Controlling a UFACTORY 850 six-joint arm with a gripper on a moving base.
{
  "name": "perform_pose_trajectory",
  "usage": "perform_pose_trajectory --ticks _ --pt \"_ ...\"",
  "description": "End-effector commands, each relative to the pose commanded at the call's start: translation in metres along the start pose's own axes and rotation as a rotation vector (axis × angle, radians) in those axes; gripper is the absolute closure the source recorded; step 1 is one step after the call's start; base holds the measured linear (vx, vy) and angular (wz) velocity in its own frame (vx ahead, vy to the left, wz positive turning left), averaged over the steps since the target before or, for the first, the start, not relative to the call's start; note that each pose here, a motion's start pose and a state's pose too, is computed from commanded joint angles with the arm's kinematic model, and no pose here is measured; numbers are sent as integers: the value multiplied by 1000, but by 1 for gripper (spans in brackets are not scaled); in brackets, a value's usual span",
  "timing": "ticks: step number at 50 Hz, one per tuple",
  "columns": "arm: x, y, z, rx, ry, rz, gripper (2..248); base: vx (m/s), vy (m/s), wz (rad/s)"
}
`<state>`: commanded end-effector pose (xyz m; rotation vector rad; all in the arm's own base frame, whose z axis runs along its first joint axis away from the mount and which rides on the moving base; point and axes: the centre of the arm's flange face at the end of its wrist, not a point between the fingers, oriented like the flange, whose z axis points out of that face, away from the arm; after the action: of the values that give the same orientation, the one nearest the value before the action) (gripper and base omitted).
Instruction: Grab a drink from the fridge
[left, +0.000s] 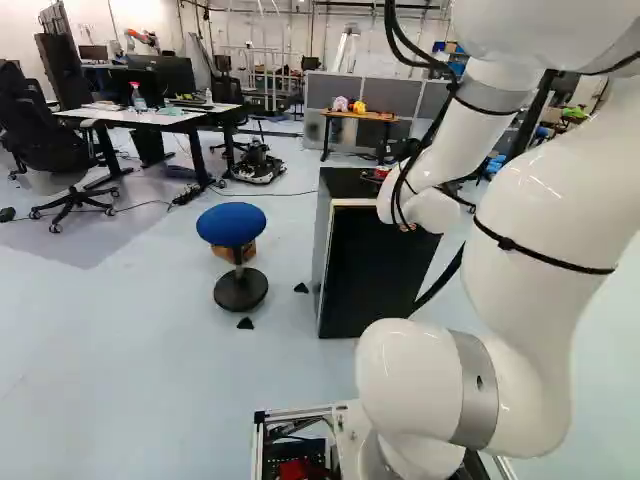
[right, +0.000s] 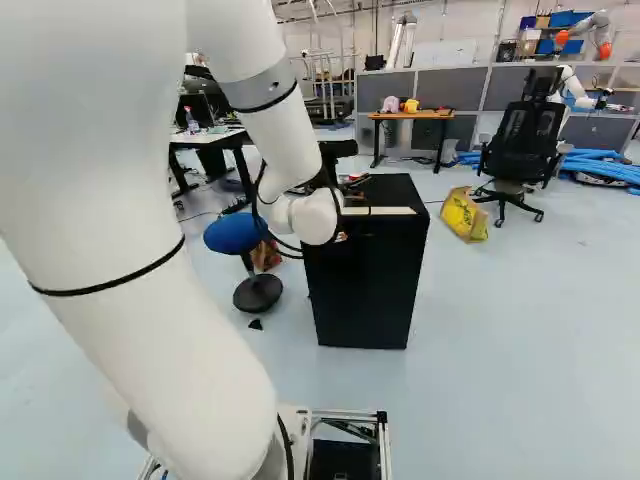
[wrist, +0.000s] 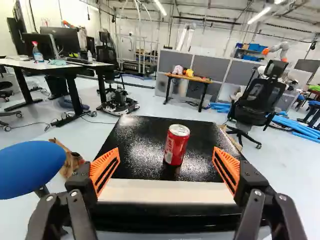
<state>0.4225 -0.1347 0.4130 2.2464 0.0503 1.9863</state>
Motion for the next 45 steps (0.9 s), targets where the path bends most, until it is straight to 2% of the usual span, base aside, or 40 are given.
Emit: perform_pose_trajectory --ticks 30,45 --pt "-20 12 22 -13 69 20 3 0 0 0" --pt "-35 13 37 -7 51 29 3 0 0 0"
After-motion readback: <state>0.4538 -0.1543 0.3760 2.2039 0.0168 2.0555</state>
